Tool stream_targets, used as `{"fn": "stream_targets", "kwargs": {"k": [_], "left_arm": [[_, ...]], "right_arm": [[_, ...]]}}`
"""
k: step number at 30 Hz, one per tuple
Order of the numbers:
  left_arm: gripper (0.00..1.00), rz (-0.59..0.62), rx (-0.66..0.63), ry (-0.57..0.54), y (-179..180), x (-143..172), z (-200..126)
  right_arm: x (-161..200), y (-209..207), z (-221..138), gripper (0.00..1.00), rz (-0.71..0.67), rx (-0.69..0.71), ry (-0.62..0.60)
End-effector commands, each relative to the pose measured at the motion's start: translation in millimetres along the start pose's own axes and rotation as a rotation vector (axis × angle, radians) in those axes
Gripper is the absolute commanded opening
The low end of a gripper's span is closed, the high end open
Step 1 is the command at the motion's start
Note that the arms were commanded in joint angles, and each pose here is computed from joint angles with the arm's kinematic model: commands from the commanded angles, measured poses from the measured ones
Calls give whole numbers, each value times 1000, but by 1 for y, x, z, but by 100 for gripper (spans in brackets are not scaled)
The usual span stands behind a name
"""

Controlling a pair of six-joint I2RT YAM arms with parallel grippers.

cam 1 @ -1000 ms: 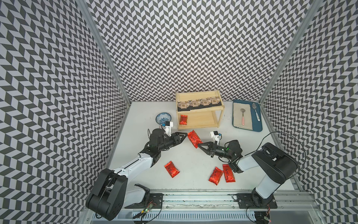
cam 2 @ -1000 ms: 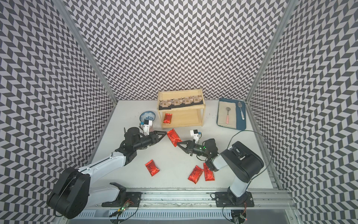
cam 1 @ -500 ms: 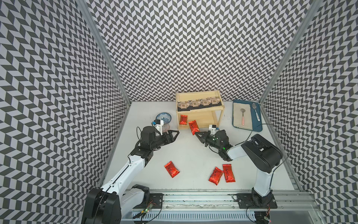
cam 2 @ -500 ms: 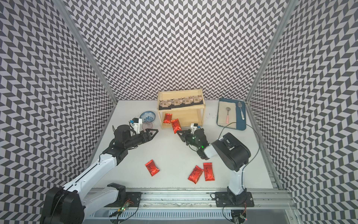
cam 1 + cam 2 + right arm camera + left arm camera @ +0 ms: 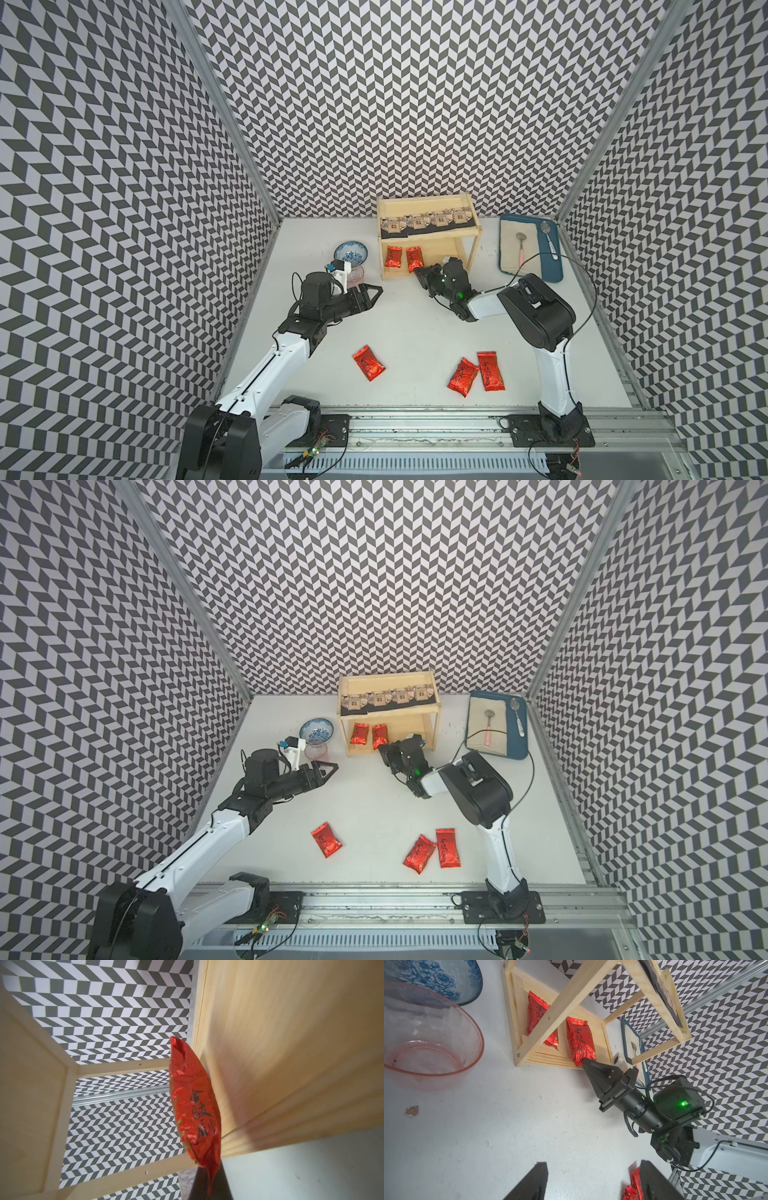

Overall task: Place the tea bags on the shelf by color
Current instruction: Place the tea bag on the shelf.

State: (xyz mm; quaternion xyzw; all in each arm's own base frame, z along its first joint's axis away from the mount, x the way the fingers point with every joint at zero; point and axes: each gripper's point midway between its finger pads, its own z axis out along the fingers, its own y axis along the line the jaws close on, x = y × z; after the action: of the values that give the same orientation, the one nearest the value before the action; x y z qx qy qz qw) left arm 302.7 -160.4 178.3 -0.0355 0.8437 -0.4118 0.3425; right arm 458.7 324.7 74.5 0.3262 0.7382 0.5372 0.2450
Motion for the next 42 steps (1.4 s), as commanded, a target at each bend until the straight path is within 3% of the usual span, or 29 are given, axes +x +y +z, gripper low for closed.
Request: {"fn": "stream_targets", "kwargs": {"k": [1, 23, 29, 37, 42], "left_arm": [[74, 20, 18, -5, -5, 0, -5], [73, 7, 9, -17, 1, -4, -6], [73, 7, 12, -17, 0, -4, -6], [72, 4, 11, -22, 1, -6, -7], [72, 0, 13, -31, 2, -8, -8]], "right_arm": [[-6, -13, 11, 0, 17, 46, -15], [0, -8, 38, 0, 18, 45, 58], [2, -7, 40, 12, 16, 43, 76], [4, 1, 25, 37, -12, 32, 81], [16, 6, 1, 43, -61, 28, 120]]}}
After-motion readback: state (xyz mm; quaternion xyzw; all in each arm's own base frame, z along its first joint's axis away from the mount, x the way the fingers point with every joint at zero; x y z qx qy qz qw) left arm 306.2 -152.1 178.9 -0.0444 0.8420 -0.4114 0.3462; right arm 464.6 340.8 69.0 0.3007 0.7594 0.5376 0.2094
